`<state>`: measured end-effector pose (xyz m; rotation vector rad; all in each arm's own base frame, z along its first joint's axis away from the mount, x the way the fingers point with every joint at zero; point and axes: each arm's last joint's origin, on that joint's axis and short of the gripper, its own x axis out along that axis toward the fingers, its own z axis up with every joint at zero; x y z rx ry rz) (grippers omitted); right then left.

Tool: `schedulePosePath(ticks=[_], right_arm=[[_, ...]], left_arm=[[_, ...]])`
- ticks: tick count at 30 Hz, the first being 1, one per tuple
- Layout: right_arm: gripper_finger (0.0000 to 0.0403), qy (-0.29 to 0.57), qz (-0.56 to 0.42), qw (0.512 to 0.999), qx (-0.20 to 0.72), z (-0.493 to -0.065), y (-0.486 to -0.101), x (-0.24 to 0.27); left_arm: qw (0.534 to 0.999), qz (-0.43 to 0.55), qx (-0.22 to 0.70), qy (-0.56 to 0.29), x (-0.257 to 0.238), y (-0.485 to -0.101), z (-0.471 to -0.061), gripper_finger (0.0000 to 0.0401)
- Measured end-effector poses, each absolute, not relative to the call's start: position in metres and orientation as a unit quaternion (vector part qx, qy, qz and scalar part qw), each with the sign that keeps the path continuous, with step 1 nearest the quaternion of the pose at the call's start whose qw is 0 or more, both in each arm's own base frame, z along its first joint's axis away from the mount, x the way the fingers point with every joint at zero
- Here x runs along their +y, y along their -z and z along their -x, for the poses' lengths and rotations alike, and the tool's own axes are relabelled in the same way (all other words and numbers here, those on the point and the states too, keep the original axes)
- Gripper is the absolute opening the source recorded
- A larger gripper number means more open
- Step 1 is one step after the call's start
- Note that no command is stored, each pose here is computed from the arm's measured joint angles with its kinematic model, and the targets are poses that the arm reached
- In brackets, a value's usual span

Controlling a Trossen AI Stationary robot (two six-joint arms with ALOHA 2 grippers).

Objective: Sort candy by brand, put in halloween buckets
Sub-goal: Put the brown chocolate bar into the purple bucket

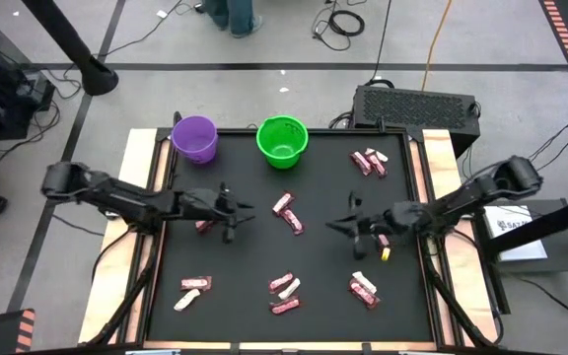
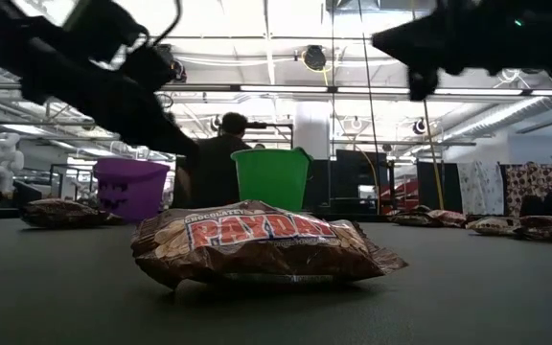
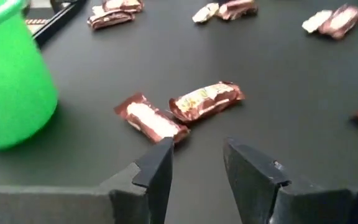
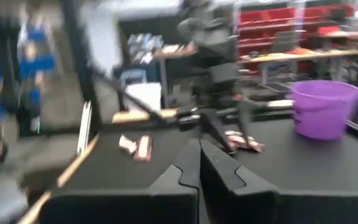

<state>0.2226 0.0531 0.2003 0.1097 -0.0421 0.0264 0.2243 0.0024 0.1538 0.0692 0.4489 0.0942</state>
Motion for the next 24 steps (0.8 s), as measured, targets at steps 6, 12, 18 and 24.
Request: schedulePosePath(ticks=[6,12,18,24], right_arm=[[0.0,-0.041,0.009,0.996,0.082,-0.265,-0.217,0.066],[0.0,-0.036,0.0,0.988,0.149,-0.284,-0.227,0.071],[0.0,-0.035,0.006,0.985,0.167,-0.285,-0.22,0.072],[0.0,-0.034,0.009,0.986,0.163,-0.287,-0.219,0.072]], left_arm=[[0.967,-0.087,0.234,-0.045,0.004,-0.139,-0.26,0.015],[0.956,-0.125,0.261,-0.057,0.005,-0.119,-0.278,0.015],[0.94,-0.182,0.286,-0.047,0.006,-0.103,-0.289,0.015],[0.929,-0.224,0.292,-0.036,0.006,-0.094,-0.301,0.015]])
